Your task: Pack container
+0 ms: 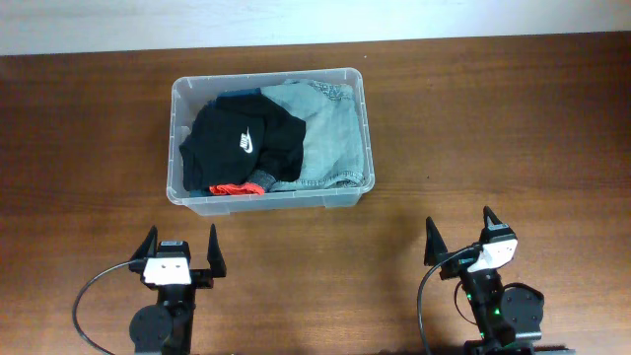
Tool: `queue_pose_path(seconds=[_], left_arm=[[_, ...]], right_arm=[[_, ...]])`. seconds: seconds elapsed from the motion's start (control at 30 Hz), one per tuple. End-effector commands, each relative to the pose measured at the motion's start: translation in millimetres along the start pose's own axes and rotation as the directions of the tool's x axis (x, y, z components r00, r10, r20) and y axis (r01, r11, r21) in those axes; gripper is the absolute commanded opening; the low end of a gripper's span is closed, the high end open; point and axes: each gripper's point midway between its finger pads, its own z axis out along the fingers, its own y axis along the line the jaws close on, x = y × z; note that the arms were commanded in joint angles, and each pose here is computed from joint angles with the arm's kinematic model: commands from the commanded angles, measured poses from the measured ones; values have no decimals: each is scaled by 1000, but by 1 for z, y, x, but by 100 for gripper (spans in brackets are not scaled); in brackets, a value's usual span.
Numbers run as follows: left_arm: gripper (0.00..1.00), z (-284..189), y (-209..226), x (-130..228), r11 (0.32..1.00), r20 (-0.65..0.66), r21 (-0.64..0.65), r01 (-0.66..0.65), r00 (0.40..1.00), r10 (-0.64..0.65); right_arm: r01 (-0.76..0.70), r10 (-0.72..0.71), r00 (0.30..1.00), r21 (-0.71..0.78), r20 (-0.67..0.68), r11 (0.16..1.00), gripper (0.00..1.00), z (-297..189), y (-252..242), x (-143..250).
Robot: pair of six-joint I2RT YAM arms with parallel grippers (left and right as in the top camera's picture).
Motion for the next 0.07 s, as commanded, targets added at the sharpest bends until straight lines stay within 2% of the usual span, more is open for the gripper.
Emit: queue_pose_path(seconds=[0.0, 0.03], left_arm=[[99, 0, -2, 1, 1000, -1, 8, -2, 1000, 2], [99, 0, -2, 1, 1000, 0, 8, -2, 1000, 2]], right_arm=[[7, -7, 1000, 16, -2, 1000, 99, 0, -3, 3], [7, -7, 1000, 16, -3, 1000, 99, 0, -3, 3]])
